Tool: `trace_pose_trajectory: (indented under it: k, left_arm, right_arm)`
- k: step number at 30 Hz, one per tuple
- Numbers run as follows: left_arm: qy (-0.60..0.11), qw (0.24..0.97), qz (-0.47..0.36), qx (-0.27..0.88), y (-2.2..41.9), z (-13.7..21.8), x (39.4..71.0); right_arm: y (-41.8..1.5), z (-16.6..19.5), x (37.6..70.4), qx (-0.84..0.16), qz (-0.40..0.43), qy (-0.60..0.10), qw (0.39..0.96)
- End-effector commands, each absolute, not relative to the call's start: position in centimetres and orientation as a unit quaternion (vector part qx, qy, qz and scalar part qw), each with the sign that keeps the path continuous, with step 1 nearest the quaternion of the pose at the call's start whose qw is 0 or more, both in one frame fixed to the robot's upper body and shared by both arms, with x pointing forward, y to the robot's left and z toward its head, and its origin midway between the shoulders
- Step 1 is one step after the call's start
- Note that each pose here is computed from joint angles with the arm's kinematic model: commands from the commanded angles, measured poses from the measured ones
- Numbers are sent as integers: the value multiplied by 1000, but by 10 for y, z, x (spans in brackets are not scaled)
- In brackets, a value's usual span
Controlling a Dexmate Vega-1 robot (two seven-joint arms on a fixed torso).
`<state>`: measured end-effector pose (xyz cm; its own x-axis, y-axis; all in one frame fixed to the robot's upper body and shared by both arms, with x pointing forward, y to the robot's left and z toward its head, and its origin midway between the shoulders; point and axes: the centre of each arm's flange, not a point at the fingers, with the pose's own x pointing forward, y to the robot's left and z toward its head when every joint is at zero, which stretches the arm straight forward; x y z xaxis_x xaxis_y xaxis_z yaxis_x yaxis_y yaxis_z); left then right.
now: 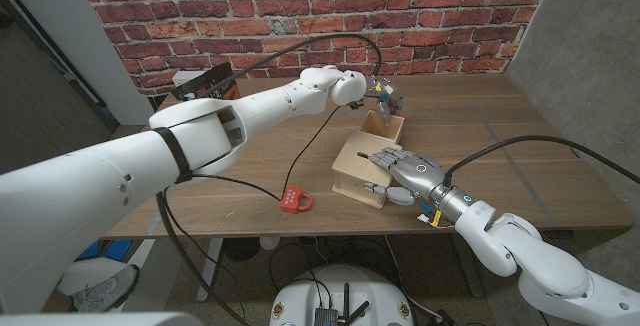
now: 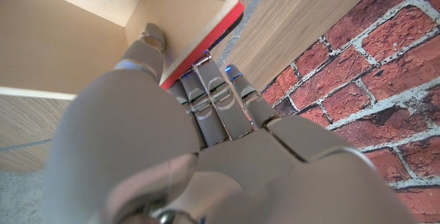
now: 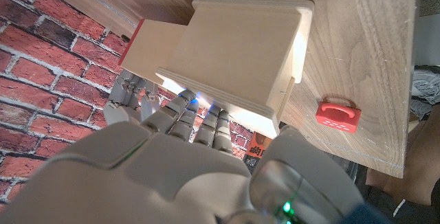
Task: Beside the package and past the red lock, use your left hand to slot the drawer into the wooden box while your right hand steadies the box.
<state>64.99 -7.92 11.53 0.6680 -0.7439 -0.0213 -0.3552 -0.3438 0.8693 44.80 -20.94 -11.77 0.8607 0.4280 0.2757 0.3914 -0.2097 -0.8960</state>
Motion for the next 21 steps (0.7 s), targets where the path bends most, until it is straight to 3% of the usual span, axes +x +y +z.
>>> trace_pose_trajectory:
  k: [1, 21]
  left_arm:
    - [-359, 444, -209, 794, -79, 108, 646]
    - [-388, 437, -183, 790, -85, 95, 634]
  right_arm:
    - [-209, -118, 447, -778, 15, -264, 570]
    - [-210, -120, 447, -775, 14, -262, 575]
